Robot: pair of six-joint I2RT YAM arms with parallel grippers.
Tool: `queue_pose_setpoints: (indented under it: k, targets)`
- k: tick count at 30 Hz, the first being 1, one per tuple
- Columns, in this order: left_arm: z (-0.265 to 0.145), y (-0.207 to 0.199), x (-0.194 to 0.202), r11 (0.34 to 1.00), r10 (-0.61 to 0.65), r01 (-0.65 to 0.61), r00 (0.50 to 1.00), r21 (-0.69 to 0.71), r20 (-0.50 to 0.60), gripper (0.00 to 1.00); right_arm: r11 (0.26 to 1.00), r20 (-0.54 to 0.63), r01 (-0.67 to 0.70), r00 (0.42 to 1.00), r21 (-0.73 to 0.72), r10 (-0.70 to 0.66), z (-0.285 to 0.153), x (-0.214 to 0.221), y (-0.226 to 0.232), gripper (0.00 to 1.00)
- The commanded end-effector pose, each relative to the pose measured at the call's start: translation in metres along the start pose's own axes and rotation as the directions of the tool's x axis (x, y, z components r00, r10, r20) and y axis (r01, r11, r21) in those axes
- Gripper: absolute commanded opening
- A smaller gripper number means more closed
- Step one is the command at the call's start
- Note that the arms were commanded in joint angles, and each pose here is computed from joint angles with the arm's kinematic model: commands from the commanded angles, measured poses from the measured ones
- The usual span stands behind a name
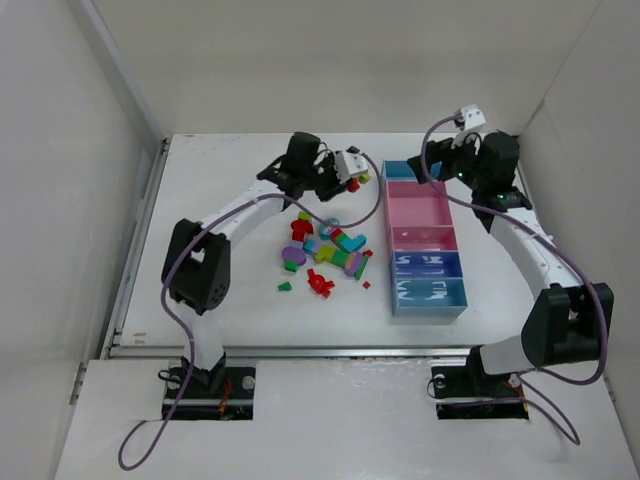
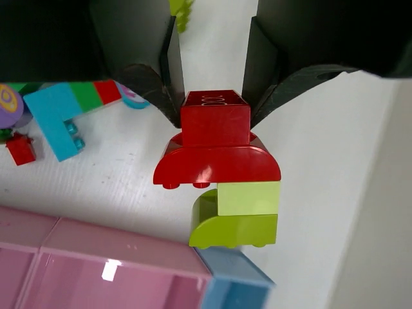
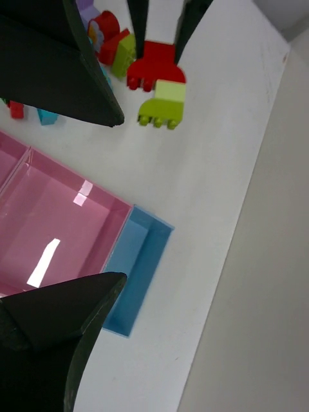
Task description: Sort the legos into containers by color
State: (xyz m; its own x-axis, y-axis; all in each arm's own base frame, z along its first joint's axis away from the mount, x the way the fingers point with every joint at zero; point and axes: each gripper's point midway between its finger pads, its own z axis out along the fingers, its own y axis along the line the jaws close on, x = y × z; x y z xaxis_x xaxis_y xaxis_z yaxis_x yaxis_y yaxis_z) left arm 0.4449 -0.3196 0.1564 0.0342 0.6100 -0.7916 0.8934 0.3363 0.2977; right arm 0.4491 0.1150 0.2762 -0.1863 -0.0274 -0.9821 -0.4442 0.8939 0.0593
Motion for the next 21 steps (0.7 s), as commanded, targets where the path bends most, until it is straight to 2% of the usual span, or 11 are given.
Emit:
queue_pose_setpoints:
  k: [1, 2, 3, 4, 7, 8, 11, 13, 15, 19, 21]
  targets:
    - [-0.052, 0.019, -0.065, 0.964, 0.264, -0.26, 0.938, -0.05, 0.225, 0.0, 0.975, 0.114, 0.023, 0.994, -0.219, 0.002, -0.022, -0.051, 0.023, 1.0]
    - [-0.067, 0.018, -0.081, 0.947, 0.321, -0.315, 0.911, -0.064, 0.259, 0.0, 0.966, 0.126, 0.036, 0.992, -0.256, -0.004, -0.025, -0.058, 0.027, 1.0]
    - [-0.07, 0.008, -0.079, 0.935, 0.349, -0.352, 0.895, -0.044, 0.277, 0.0, 0.952, 0.113, 0.026, 0.994, -0.306, 0.01, -0.026, -0.056, 0.035, 1.0]
    - [-0.076, 0.005, -0.083, 0.913, 0.402, -0.405, 0.869, -0.053, 0.29, 0.0, 0.914, 0.096, 0.019, 0.995, -0.406, 0.022, -0.031, -0.052, 0.049, 1.0]
    - [-0.097, -0.007, -0.097, 0.866, 0.489, -0.491, 0.799, -0.089, 0.351, 0.0, 0.822, 0.048, -0.032, 0.996, -0.568, 0.072, -0.037, -0.053, 0.073, 1.0]
    - [-0.102, -0.009, -0.1, 0.851, 0.515, -0.515, 0.777, -0.106, 0.361, 0.0, 0.762, 0.019, -0.055, 0.996, -0.646, 0.088, -0.045, -0.052, 0.086, 1.0]
    - [-0.117, -0.021, -0.104, 0.814, 0.567, -0.566, 0.729, -0.128, 0.383, 0.0, 0.647, -0.072, -0.145, 0.988, -0.748, 0.137, -0.055, -0.055, 0.108, 1.0]
    - [-0.126, -0.027, -0.105, 0.777, 0.616, -0.609, 0.685, -0.158, 0.39, 0.0, 0.616, -0.098, -0.163, 0.986, -0.771, 0.138, -0.055, -0.051, 0.119, 1.0]
    - [-0.132, -0.031, -0.107, 0.769, 0.625, -0.615, 0.669, -0.173, 0.402, 0.0, 0.58, -0.097, -0.15, 0.988, -0.801, 0.121, -0.058, -0.052, 0.142, 1.0]
    - [-0.145, -0.047, -0.108, 0.727, 0.664, -0.662, 0.612, -0.181, 0.428, 0.0, 0.542, -0.123, -0.166, 0.986, -0.824, 0.115, -0.057, -0.048, 0.165, 1.0]
    - [-0.15, -0.056, -0.104, 0.702, 0.685, -0.687, 0.581, -0.186, 0.439, 0.0, 0.547, -0.139, -0.186, 0.982, -0.816, 0.126, -0.053, -0.045, 0.164, 1.0]
